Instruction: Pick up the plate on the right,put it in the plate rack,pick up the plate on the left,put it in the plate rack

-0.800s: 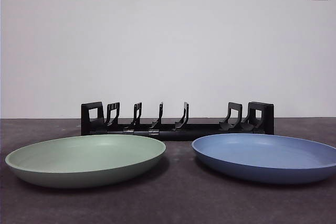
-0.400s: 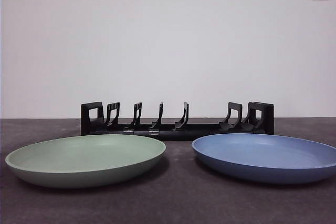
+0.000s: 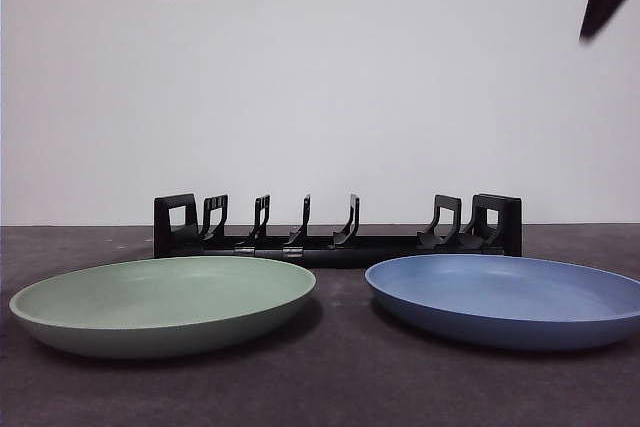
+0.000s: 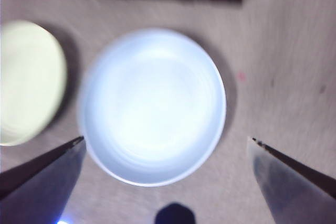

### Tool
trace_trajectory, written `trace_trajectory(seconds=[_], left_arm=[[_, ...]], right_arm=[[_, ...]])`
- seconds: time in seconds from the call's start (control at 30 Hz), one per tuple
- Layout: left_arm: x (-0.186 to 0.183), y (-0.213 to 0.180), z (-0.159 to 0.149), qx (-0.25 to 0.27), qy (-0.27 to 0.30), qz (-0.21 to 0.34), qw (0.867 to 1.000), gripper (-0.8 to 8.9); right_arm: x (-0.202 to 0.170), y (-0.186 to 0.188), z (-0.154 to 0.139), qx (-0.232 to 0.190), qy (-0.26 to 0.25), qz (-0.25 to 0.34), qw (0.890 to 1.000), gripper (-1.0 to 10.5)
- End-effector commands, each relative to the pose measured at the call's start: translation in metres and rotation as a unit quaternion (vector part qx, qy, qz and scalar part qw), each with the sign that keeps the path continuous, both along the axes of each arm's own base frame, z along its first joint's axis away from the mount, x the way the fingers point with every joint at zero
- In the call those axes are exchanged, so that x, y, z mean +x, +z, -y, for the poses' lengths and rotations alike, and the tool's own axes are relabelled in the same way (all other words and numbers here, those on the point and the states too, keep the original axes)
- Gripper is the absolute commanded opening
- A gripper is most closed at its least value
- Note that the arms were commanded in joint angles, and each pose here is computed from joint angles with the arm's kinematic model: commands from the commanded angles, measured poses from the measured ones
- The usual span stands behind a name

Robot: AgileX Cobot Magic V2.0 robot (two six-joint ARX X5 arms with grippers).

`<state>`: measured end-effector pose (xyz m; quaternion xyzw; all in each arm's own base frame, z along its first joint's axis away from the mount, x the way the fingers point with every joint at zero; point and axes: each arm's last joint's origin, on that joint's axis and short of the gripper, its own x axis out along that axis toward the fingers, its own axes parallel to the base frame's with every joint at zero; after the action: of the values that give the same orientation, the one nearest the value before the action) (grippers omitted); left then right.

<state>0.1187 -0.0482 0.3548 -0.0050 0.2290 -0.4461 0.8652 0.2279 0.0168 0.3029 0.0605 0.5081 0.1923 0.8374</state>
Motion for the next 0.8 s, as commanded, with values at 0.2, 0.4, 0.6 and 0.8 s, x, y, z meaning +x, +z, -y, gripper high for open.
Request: trace_trajectory(seconds=[0.2, 0.4, 0.6, 0.8], left_arm=[[0.008, -0.005, 0.014, 0.02, -0.054, 0.007, 0.998, 6.6], [0.011, -0.007, 0.017, 0.024, -0.062, 0.001, 0.998, 6.6], [0.012, -0.007, 0.019, 0.028, -0.068, 0.004, 0.997, 6.6], [0.013, -0.008, 0.019, 0.033, -0.067, 0.009, 0.997, 6.6]], right_arm=[[0.057, -0.075, -0.001, -0.015, -0.002, -0.135, 0.991, 6.5], [0.071, -0.101, -0.004, -0.038, -0.003, -0.167, 0.985, 6.5], [0.08, -0.119, -0.007, -0.042, 0.002, -0.179, 0.983, 5.1], [0.084, -0.133, -0.013, -0.046, 0.011, -0.2, 0.979, 4.4]])
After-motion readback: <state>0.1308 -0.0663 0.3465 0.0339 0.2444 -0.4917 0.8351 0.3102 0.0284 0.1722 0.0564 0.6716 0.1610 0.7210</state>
